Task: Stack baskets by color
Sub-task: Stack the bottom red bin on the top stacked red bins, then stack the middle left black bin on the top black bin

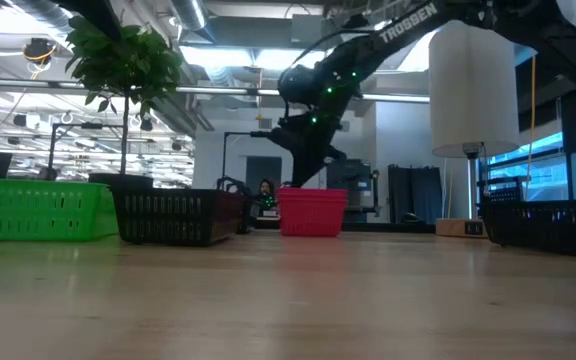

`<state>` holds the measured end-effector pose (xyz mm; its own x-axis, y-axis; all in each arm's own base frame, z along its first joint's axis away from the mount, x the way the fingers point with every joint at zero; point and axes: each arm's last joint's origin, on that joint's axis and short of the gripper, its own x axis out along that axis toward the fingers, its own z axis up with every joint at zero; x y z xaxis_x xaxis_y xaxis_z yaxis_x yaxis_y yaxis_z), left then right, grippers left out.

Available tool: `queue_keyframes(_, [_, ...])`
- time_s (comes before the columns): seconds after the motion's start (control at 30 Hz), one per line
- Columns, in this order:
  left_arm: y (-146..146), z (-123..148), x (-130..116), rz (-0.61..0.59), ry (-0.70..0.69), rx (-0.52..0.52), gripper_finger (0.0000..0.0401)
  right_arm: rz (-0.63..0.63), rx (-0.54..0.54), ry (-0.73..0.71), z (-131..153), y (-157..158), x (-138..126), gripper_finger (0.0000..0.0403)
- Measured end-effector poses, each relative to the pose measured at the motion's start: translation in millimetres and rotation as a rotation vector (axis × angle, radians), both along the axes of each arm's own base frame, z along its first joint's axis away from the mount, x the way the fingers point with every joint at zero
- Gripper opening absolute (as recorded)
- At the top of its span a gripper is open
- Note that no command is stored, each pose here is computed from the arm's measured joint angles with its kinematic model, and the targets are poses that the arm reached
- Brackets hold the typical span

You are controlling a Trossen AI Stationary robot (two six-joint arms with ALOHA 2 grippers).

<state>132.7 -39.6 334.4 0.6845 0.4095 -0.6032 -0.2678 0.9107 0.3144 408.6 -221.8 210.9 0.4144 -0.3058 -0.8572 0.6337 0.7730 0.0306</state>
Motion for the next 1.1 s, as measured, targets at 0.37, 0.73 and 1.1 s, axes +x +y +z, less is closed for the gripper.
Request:
queue_keyframes(0.37, [0.0, 0.0, 0.0, 0.018, -0.012, -0.02, 0.0, 0.181, -0.071, -0.016, 70.2, 38.6, 18.2, 0.0])
queue_keyframes(0.73, [-4.6, -2.4, -0.2, -0.081, 0.046, -0.163, 0.0, 0.645, 0.01, -0.011, 124.8, 134.4, 26.1, 0.0])
queue_keyframes(1.1, [-7.4, -3.2, -1.3, -0.167, 0.09, -0.228, 0.0, 0.928, 0.088, -0.097, 127.9, 212.1, 37.1, 0.0016])
